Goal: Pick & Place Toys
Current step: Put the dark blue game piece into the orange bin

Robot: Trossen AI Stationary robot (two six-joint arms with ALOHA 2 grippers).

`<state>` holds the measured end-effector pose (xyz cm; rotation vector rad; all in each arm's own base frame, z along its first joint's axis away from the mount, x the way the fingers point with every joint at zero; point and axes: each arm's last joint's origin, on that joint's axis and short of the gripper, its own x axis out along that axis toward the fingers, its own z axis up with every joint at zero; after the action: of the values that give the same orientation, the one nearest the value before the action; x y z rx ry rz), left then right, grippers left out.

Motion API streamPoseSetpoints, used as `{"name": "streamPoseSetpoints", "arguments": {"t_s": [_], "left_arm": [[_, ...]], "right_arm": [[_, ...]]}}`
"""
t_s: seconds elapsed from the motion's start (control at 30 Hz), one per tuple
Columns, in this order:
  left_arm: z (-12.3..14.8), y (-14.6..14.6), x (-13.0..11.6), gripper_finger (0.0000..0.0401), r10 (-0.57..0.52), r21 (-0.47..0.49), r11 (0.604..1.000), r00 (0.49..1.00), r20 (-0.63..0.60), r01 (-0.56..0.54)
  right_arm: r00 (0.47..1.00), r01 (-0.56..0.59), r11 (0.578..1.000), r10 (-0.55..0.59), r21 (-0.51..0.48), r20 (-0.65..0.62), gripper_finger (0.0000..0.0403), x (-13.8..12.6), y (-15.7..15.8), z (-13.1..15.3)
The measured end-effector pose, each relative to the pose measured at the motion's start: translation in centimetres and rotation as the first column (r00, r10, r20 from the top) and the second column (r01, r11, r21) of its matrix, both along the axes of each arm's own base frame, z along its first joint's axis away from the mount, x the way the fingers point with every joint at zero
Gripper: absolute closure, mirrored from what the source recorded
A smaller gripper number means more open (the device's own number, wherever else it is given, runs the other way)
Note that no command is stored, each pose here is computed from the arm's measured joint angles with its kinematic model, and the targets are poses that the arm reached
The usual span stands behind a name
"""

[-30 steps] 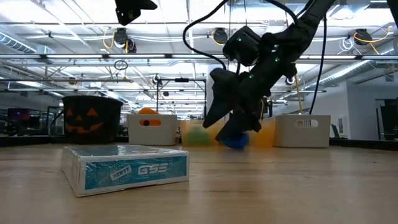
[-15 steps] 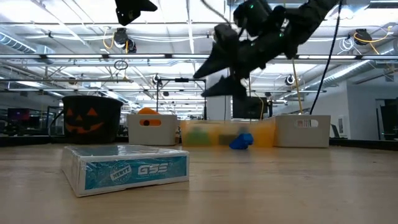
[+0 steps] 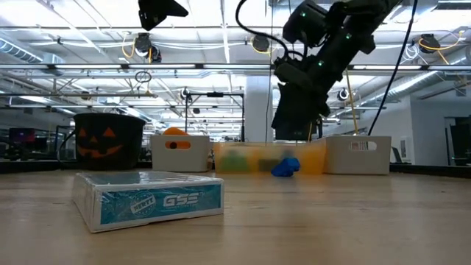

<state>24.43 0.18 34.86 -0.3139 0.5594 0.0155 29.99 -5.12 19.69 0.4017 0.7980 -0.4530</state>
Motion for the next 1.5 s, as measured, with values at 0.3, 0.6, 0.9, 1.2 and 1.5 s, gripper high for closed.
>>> {"name": "streamPoseSetpoints", "arguments": {"t_s": [0.3,0.6,0.9,1.2,1.5], "left_arm": [[0.0,0.0,0.0,0.0215,0.013,-0.008,1.000,1.000,-0.002,-0.013],[-0.2,0.0,-0.1,0.0215,0.018,-0.017,1.000,1.000,-0.024,-0.018],[-0.2,0.0,-0.1,0.0215,0.017,-0.016,1.000,0.999,-0.027,-0.018],[-0.2,0.0,-0.1,0.0215,0.017,-0.016,1.000,0.999,-0.028,-0.017],[-0.2,0.0,-0.1,0.0215,0.016,-0.015,1.000,0.999,-0.028,-0.016]], "right_arm": [[0.996,0.009,1.000,-0.007,0.019,-0.084,0.0145,0.8,-0.1,-2.6],[0.991,0.021,1.000,-0.019,0.013,-0.134,0.0145,1.1,-0.3,-4.2],[0.987,0.071,0.997,-0.075,-0.033,-0.143,0.0145,0.9,-1.0,-4.1],[0.985,0.082,0.996,-0.085,-0.029,-0.151,0.0145,0.7,-1.4,-4.2],[0.984,0.062,0.998,-0.063,-0.011,-0.169,0.0145,0.3,-1.2,-4.9]]}}
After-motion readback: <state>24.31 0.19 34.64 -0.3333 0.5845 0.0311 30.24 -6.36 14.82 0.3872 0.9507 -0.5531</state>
